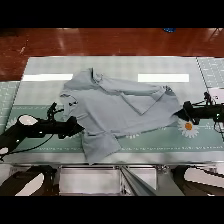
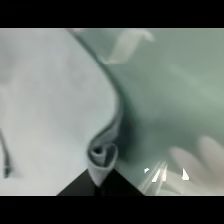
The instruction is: Fold the shirts.
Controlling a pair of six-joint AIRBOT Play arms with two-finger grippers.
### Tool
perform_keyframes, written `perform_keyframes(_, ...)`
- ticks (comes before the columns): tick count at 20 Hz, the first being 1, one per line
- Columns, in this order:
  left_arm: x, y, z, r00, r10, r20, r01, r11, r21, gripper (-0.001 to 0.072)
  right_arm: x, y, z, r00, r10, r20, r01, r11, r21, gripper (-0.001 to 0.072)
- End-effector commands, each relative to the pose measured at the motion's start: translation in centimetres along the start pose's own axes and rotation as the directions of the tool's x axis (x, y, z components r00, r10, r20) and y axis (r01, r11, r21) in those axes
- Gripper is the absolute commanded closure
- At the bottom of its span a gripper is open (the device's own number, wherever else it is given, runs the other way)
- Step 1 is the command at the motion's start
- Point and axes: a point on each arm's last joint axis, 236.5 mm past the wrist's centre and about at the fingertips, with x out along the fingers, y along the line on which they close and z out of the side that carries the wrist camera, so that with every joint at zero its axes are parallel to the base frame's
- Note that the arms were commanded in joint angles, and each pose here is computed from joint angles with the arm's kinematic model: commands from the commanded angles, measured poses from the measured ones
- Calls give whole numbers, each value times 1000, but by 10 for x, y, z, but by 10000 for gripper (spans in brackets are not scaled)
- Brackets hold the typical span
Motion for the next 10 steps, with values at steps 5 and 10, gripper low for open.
perform_keyframes(5, -115, -152, 103, 930, -234, 285, 122, 925, 358, 685, -131, 194, 64, 945, 183, 272, -35, 881, -472, 692)
perform_keyframes(10, -326, -320, 115, 660, -497, 563, -88, 694, 715, 685, -301, 359, 17, 748, 467, 472, 100, 624, -775, 692)
